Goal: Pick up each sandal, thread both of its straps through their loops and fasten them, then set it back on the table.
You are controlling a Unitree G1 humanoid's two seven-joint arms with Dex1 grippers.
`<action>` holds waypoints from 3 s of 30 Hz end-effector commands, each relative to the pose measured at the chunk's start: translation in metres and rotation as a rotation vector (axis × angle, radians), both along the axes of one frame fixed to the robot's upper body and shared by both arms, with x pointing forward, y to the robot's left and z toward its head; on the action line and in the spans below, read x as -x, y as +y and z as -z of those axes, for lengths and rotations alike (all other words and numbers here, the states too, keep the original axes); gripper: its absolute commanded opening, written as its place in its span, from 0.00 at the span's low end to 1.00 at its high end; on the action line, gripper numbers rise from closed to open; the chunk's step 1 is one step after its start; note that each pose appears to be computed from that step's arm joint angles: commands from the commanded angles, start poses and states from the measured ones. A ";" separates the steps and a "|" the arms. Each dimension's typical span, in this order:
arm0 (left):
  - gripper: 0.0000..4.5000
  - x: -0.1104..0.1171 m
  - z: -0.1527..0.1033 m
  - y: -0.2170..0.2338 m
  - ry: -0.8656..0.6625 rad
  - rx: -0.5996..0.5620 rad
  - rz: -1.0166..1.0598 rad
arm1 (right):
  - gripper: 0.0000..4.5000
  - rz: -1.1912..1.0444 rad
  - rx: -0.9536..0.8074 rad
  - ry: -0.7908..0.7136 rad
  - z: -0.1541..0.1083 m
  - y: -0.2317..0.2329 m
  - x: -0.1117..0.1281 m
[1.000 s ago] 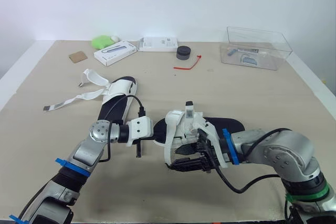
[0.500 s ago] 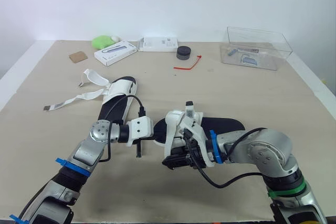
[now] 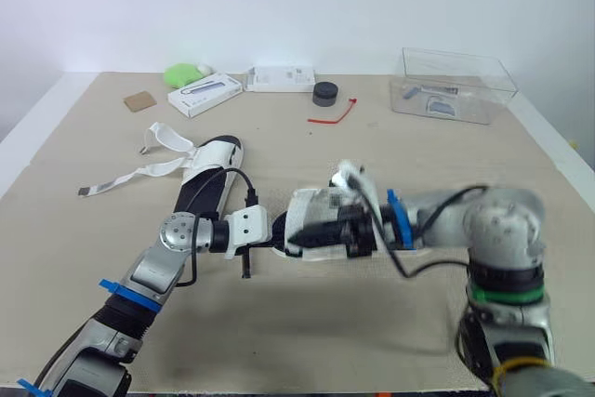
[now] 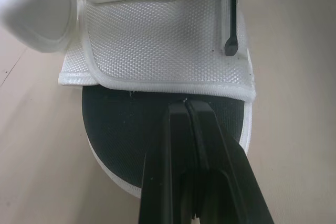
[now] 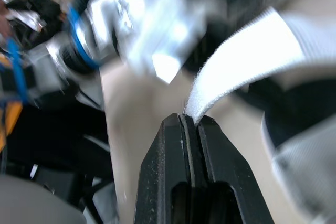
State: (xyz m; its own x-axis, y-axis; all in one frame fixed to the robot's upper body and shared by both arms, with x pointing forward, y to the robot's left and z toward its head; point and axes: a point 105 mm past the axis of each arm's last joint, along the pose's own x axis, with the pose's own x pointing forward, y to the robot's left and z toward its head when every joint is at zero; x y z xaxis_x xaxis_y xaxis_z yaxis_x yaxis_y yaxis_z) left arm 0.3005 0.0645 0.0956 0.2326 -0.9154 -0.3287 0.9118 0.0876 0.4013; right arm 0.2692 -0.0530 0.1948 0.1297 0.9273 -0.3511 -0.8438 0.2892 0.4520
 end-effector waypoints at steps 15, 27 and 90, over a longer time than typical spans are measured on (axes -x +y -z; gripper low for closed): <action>0.00 0.011 0.036 0.000 0.105 -0.088 0.011 | 0.00 0.053 0.134 0.176 0.015 -0.020 -0.027; 0.00 0.012 0.036 0.001 0.106 -0.089 0.007 | 0.00 0.031 0.188 0.203 0.027 -0.025 -0.021; 0.00 0.011 0.036 0.001 0.105 -0.089 0.000 | 0.01 0.098 0.216 -0.043 0.018 -0.020 -0.038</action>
